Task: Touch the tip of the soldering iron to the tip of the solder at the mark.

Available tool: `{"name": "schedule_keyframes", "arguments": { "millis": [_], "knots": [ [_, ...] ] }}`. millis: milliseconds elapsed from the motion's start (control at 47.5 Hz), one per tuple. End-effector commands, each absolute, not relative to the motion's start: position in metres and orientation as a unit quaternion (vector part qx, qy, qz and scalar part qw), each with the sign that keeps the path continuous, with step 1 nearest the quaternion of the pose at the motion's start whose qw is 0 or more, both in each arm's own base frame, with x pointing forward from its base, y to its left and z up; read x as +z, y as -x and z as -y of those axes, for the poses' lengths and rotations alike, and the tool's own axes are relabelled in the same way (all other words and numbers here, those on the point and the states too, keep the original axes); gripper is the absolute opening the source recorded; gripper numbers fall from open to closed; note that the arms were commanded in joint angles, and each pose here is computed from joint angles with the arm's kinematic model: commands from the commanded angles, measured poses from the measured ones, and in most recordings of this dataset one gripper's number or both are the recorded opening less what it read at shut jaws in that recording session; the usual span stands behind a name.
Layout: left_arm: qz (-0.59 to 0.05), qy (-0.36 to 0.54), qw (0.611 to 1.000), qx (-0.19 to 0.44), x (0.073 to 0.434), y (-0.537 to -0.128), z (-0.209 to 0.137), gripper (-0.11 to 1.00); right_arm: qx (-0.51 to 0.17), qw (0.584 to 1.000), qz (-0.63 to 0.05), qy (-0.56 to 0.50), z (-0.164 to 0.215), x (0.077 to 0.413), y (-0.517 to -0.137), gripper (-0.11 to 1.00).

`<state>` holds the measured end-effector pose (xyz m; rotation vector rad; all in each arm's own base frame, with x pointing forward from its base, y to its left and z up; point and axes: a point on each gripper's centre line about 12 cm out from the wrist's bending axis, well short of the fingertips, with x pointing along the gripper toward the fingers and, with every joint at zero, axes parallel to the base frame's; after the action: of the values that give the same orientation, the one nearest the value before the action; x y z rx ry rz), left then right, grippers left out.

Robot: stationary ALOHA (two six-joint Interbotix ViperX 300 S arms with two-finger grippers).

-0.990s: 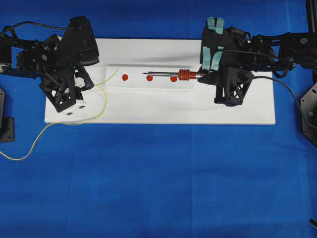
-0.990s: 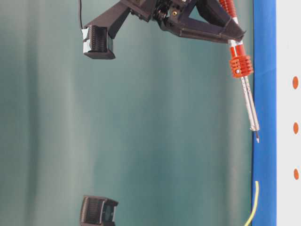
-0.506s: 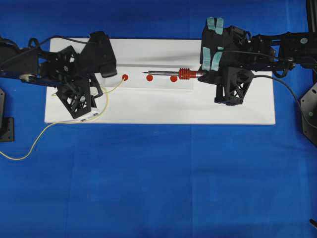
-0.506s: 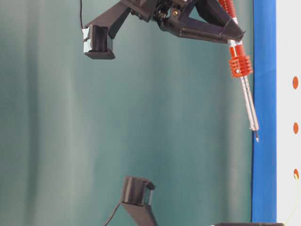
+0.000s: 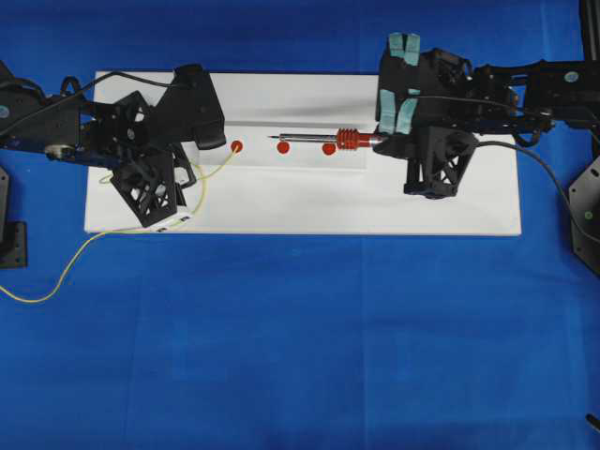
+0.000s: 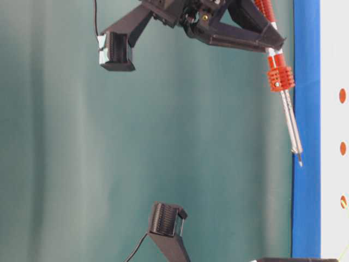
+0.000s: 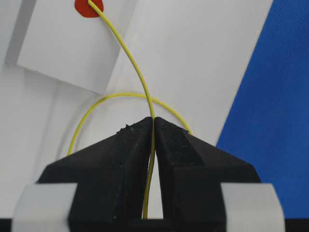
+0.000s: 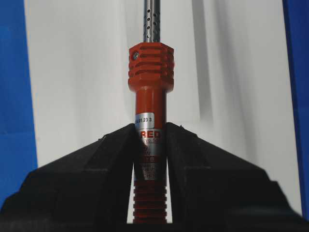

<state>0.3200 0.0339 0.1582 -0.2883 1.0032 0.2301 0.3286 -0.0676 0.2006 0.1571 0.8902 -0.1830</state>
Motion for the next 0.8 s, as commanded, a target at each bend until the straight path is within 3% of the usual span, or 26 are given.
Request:
{"name": "schedule_keyframes", "arguments": {
  "millis": [0,358,780],
  "knots": [
    [-0.467,0.137,0.868,0.104,0.166,-0.322,-0.031,0.03,-0.091,0.904,-0.410,-0.074,0.072,0.213,-0.342,0.07],
    [-0.470,0.136,0.866,0.104,0.165,-0.321,-0.030,0.03,-0.088,0.892,-0.436,-0.075,0.079,0.192,-0.379,0.07],
    [-0.470,0.135,0.866,0.103,0.165,-0.321,-0.030,0.03,-0.087,0.884,-0.454,-0.075,0.080,0.177,-0.382,0.07]
  ]
}}
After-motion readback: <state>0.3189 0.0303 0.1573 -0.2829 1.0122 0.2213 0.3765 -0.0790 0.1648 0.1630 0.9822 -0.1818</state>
